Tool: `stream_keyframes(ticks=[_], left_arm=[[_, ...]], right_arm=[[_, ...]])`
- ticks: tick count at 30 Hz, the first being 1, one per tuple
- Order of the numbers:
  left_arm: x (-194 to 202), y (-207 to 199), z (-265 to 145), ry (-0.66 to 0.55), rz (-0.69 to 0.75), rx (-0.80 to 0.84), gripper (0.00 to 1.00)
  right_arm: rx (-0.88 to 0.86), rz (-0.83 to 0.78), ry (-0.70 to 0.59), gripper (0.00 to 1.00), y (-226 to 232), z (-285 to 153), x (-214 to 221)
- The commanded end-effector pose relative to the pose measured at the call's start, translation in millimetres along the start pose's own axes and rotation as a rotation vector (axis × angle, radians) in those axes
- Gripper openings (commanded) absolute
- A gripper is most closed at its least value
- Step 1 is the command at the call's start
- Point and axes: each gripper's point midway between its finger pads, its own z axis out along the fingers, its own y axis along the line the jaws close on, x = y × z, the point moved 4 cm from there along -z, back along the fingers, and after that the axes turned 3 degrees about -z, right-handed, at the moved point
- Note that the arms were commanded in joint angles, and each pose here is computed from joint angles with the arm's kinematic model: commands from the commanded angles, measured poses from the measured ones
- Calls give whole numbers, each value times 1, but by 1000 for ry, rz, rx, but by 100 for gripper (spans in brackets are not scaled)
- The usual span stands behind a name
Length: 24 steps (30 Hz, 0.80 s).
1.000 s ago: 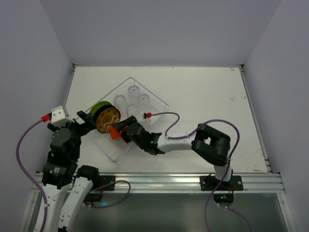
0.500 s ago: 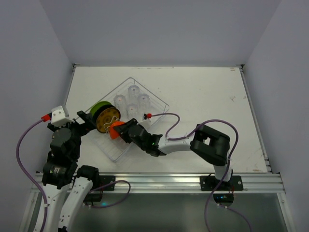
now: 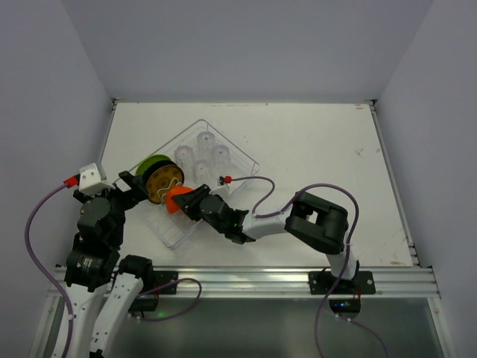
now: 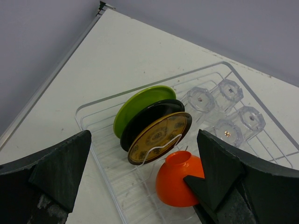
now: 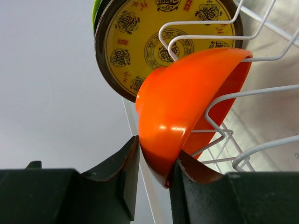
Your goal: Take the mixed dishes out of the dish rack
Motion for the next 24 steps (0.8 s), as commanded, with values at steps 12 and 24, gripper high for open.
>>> stream_keyframes(ticks=[12, 24], left_arm=[[-7, -5, 1, -32, -2, 27, 100], [-7, -6, 1, -30, -1, 28, 100]], right_arm=[[-215, 39, -75, 25, 56, -8, -20], [-336, 11, -57, 26, 71, -13, -20]])
